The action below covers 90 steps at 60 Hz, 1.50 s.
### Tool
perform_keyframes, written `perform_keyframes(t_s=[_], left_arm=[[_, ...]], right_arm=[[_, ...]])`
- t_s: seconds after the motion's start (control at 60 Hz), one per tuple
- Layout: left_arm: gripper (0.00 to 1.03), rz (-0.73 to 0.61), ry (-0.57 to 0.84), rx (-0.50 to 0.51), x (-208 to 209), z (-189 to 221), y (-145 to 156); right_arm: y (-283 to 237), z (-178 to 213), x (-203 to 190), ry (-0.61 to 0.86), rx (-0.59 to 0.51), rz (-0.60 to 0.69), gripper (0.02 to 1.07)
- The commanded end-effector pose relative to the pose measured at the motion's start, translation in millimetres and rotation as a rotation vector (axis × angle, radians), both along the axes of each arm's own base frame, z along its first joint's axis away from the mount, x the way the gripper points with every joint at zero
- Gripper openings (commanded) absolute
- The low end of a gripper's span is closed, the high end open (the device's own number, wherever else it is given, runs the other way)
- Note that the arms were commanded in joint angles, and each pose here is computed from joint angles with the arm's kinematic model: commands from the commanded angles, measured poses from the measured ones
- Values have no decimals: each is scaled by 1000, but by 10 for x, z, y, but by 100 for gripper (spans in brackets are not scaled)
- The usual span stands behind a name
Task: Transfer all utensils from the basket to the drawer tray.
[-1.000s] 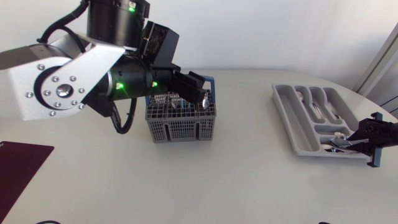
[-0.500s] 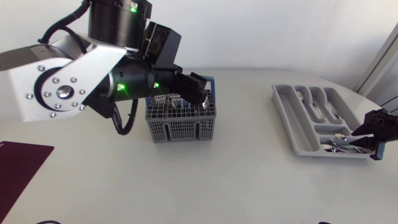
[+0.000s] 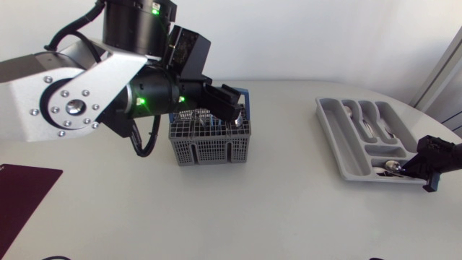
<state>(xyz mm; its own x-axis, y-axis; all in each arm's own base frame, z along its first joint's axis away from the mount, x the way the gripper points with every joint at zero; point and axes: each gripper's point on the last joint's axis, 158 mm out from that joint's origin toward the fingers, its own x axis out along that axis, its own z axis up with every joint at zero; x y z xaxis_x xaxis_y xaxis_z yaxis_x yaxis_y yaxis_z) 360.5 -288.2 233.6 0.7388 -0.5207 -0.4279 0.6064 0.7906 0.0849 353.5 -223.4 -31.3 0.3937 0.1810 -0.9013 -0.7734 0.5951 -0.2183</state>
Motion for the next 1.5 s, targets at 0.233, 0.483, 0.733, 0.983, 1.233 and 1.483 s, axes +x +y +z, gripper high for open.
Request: perform_keyframes(t_s=[0.233, 0.483, 0.733, 0.983, 1.233, 1.483], left_arm=[[87, -21, 15, 13, -53, -115, -37], [87, -21, 15, 13, -56, -119, -34], [87, -21, 13, 11, -62, -107, -29], [87, -22, 13, 14, -70, -111, -22], [87, -24, 32, 23, -55, -200, -64], [86, -34, 117, 60, 88, -609, -148]], right_arm=[[-29, 78, -44, 7, 11, -7, 9], [93, 169, -167, -13, 2, 84, 9], [147, 87, -208, -27, -53, 138, 29], [145, 385, -152, -102, -65, 133, 65], [402, 1000, -72, -111, 119, 9, 74], [1012, 1178, -60, -70, 347, -74, 74]])
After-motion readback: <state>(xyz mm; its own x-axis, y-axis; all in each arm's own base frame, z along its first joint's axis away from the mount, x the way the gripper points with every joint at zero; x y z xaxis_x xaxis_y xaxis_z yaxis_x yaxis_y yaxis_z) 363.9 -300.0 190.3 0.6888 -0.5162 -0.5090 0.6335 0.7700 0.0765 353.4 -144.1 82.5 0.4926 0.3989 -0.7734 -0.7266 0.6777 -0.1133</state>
